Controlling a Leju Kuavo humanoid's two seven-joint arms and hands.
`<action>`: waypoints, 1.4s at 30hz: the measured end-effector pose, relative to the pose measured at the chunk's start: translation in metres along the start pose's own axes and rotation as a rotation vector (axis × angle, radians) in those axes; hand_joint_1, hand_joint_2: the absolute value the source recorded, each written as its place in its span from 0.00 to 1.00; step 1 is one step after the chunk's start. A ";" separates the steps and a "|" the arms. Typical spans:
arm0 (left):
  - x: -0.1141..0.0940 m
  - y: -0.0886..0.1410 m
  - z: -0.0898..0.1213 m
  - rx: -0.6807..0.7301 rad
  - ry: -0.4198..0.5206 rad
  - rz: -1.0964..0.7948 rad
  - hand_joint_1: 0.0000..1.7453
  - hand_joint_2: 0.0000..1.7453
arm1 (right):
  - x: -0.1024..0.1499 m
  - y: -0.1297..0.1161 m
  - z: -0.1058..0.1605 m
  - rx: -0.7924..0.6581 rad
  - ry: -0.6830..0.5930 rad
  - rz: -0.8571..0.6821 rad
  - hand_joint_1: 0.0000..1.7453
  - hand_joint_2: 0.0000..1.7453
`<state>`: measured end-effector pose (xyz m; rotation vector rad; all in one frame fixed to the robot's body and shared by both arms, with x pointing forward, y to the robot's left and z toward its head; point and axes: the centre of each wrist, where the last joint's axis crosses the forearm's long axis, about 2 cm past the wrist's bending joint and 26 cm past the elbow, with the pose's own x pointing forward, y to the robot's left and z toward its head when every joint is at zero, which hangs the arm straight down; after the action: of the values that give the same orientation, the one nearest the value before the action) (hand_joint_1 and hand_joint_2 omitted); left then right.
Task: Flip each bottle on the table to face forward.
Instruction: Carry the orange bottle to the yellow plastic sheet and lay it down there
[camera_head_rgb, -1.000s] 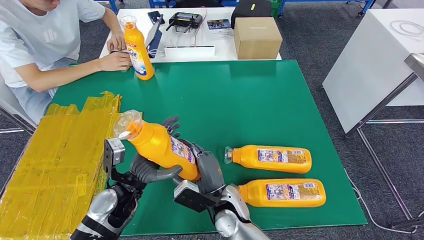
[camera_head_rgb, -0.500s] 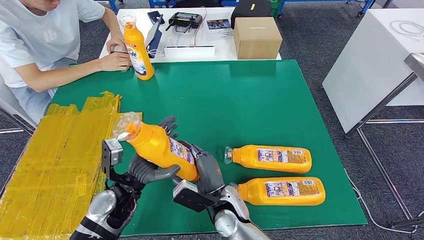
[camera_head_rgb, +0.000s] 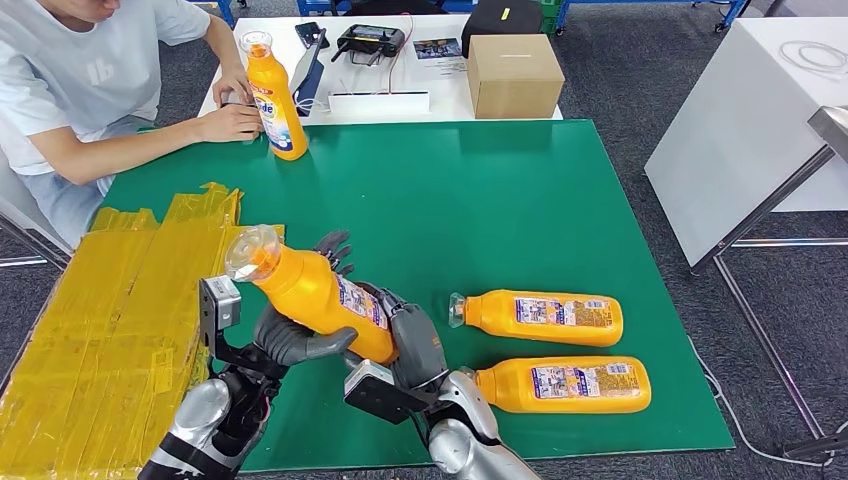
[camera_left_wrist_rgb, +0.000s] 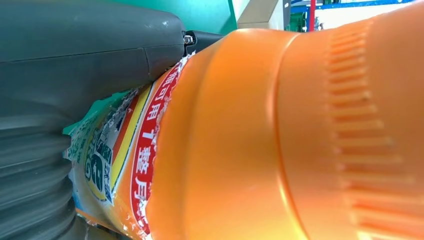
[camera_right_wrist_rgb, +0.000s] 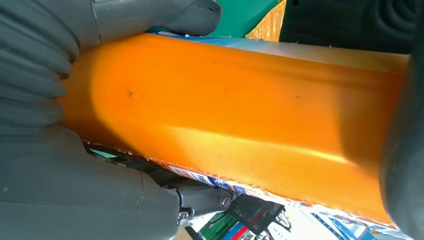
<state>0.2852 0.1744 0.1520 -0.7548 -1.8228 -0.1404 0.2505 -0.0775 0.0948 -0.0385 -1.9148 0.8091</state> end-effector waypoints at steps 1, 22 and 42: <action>0.000 0.000 0.000 0.004 -0.001 -0.001 0.00 1.00 | 0.000 0.000 0.000 0.001 0.000 0.001 1.00 1.00; 0.000 0.002 0.001 0.032 -0.011 -0.026 1.00 1.00 | 0.001 0.003 -0.002 0.006 0.004 -0.005 1.00 1.00; 0.002 0.002 -0.003 0.075 -0.059 -0.068 1.00 1.00 | 0.001 0.006 0.001 -0.012 -0.008 -0.053 0.00 1.00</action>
<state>0.2887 0.1755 0.1548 -0.6510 -1.9000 -0.0936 0.2477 -0.0729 0.0918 0.0079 -1.9198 0.7639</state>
